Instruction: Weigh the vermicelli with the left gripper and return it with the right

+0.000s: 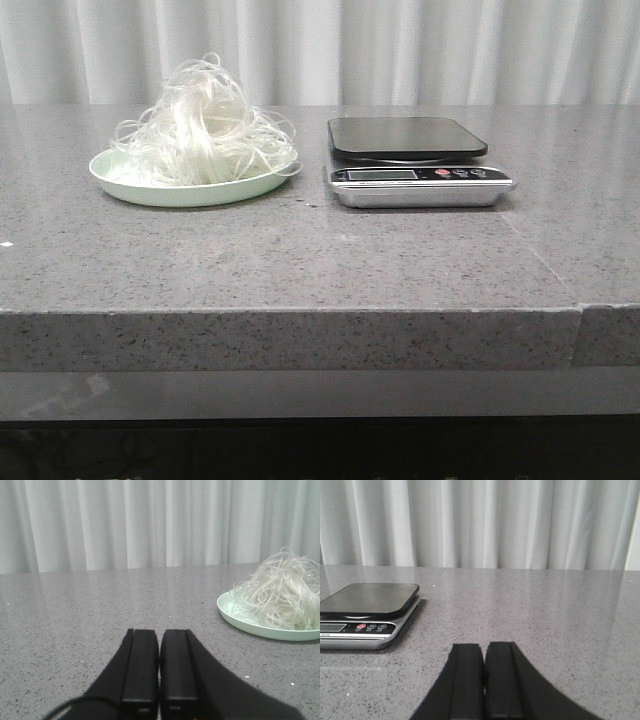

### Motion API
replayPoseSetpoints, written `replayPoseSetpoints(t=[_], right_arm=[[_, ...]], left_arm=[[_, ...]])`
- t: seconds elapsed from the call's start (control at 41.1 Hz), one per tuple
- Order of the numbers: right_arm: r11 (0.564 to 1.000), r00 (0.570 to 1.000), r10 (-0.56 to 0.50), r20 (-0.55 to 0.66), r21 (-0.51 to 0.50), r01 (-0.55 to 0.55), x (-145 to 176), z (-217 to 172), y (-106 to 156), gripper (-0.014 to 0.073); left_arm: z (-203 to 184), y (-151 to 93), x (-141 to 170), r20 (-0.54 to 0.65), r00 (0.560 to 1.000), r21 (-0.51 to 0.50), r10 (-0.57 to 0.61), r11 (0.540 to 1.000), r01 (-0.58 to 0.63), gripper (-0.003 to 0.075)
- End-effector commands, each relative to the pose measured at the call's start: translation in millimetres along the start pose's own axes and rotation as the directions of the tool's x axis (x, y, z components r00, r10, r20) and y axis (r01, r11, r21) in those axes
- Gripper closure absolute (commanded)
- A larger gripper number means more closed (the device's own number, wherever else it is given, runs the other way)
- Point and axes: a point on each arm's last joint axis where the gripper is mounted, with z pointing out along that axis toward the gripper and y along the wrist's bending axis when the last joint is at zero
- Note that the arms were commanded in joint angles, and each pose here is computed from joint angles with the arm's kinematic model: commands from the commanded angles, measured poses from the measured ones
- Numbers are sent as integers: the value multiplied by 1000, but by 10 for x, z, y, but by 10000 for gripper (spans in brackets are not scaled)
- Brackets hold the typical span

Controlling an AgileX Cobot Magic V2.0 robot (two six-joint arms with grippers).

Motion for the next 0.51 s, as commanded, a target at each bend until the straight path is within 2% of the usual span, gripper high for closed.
replayPoseSetpoints(t=[0.0,0.195,0.487], right_arm=[[1000,992,-11,130,1,11,-137,-21,3,445],[1000,980,-11,199,-2,12,-403,-56,18,445],[1000,988,-13,153,-1,13,-1052,-125,56,445]], left_arm=[[-18,-1,-54,90,996,3,-21,1000,21,578],[-46,7,-252,207,978,6,-35,999,34,578],[-271,40,-1048,373,927,6,-34,999,35,578]])
